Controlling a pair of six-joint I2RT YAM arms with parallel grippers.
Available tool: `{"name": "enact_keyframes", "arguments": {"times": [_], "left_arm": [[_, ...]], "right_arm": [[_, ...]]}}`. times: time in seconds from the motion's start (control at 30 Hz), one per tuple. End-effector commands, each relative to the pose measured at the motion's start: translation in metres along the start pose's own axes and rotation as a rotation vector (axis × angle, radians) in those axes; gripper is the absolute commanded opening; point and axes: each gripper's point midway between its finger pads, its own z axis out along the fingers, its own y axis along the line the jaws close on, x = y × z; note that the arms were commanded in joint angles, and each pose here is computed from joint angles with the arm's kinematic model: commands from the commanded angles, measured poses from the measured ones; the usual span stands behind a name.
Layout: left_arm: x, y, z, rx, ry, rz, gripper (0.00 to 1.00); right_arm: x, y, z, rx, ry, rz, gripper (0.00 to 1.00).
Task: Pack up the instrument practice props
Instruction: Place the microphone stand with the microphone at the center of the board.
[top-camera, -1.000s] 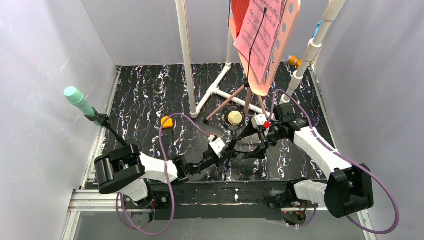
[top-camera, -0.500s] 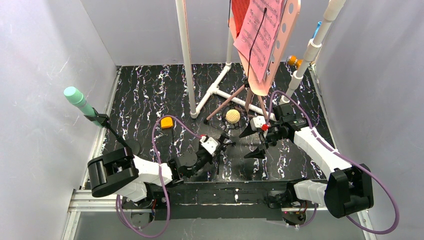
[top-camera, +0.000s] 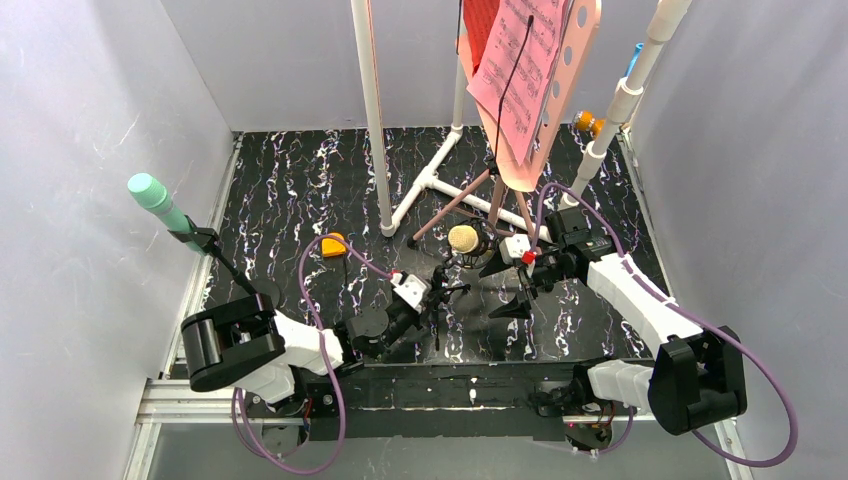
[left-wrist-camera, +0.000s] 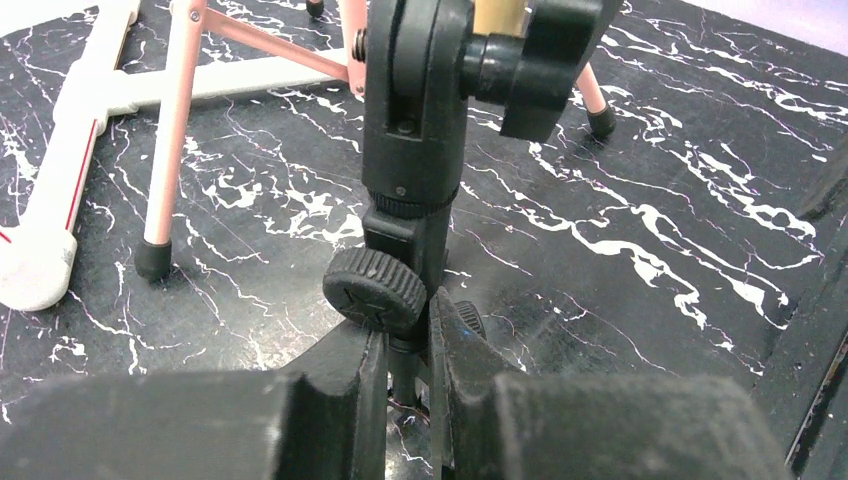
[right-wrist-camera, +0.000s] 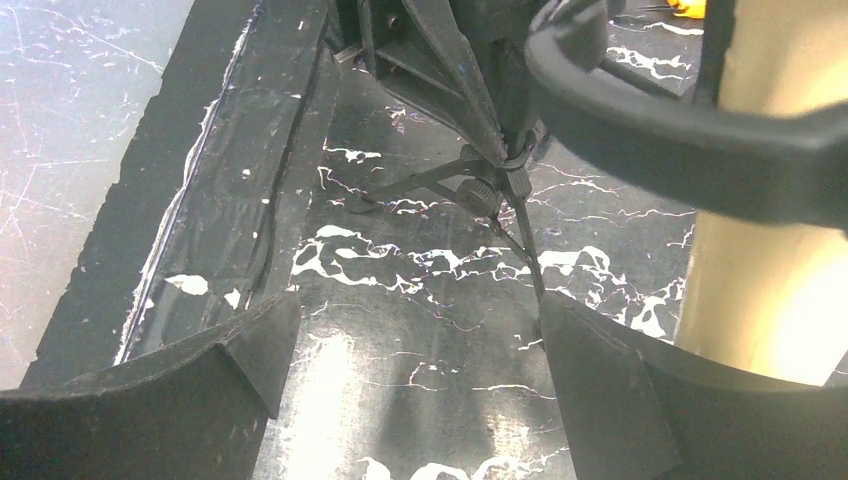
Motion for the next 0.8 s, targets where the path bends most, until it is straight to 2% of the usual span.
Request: {"name": "enact_keyframes", "arguments": {"times": [0.0, 0.2, 0.7, 0.77], "left_arm": [[-0.012, 0.010, 0.000, -0.067, -0.060, -0.083, 0.00], [-0.005, 0.025, -0.008, -0.139, -0.050, -0.091, 0.00], [0.017, 0.025, -0.014, -0.136, 0.006, -0.117, 0.00], [0.018, 0.024, -0.015, -0.134, 0.008, -0.121, 0.06]], "right_arm": [[0.006, 0.004, 0.001, -0.011, 0.002, 0.010, 0.98], [0.008, 0.002, -0.001, 0.000, 0.019, 0.001, 0.98], [0.011, 0.001, -0.002, 0.006, 0.034, -0.003, 0.98], [0.012, 0.001, -0.001, 0.005, 0.033, -0.002, 0.98]]}}
